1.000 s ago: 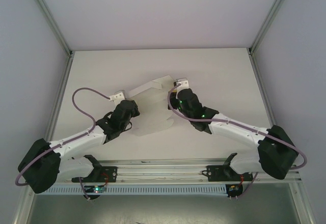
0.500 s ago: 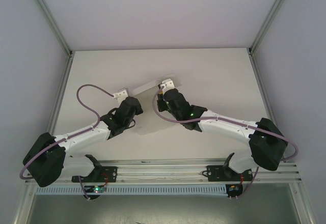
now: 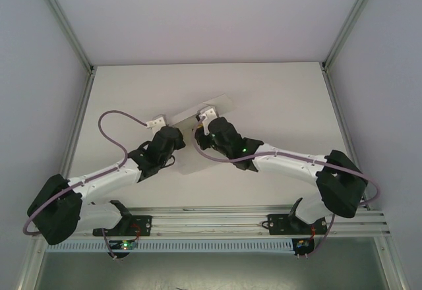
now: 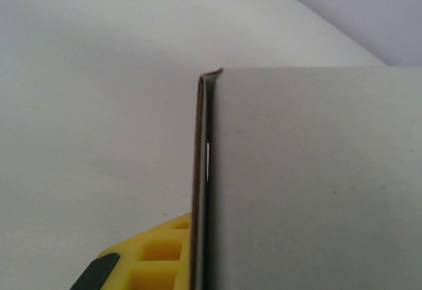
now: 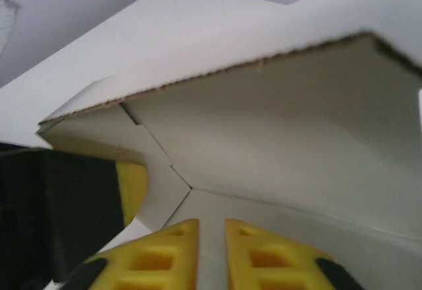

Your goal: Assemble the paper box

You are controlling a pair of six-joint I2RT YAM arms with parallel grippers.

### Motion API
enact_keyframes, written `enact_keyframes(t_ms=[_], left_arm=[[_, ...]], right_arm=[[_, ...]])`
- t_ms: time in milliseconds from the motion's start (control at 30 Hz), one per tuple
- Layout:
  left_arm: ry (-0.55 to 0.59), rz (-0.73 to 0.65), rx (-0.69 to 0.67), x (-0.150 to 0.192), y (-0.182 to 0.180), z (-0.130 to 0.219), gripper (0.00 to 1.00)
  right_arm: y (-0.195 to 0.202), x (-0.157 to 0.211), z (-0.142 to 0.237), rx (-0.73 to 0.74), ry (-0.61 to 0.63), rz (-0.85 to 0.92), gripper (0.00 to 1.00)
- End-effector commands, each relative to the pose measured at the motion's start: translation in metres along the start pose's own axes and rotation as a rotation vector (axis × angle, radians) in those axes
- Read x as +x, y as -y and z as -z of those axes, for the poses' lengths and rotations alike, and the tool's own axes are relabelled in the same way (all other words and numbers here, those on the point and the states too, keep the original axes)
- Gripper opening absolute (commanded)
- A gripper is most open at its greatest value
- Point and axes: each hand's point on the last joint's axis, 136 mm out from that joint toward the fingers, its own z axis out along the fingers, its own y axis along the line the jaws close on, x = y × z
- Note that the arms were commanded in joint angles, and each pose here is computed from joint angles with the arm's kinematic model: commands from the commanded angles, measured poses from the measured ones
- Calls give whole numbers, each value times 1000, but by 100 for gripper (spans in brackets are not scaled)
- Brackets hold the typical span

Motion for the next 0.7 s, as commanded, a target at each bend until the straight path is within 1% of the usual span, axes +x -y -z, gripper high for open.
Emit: enact_keyframes(t_ms=[0, 67, 133, 167, 233, 267, 300, 333, 367, 433, 500, 600, 667], left_arm=[[47, -11, -8, -9, -1, 8, 0], [52, -29, -26, -10, -6, 11, 0], [54, -54, -39, -11, -11, 15, 0], [49, -76, -44, -11, -12, 17, 0], [47, -94, -68, -12, -18, 21, 0], [39, -110, -68, -11, -19, 23, 0], [34, -123, -57, -11, -18, 25, 0], [23, -143, -42, -9, -17, 26, 0], [10, -163, -20, -8, -13, 28, 0], [-10, -189, -9, -6, -12, 31, 0], [-31, -218, 11, -3, -8, 33, 0], [-56, -238, 25, 1, -7, 35, 0], [-74, -253, 46, 4, -4, 36, 0]], right_arm=[[-3, -20, 32, -43, 68, 33, 28], [-1, -25, 51, -52, 86, 57, 35], [2, -32, 73, -68, 118, 73, 47], [4, -36, 85, -81, 143, 80, 55], [12, -44, 106, -80, 188, 75, 62], [18, -47, 117, -75, 209, 72, 71], [24, -50, 126, -65, 227, 71, 76], [32, -54, 134, -46, 249, 64, 83], [43, -57, 141, -20, 267, 53, 97], [61, -62, 150, 15, 295, 42, 98], [88, -66, 155, 76, 309, -16, 98], [126, -70, 159, 135, 290, -89, 98], [148, -68, 156, 144, 263, -141, 98]])
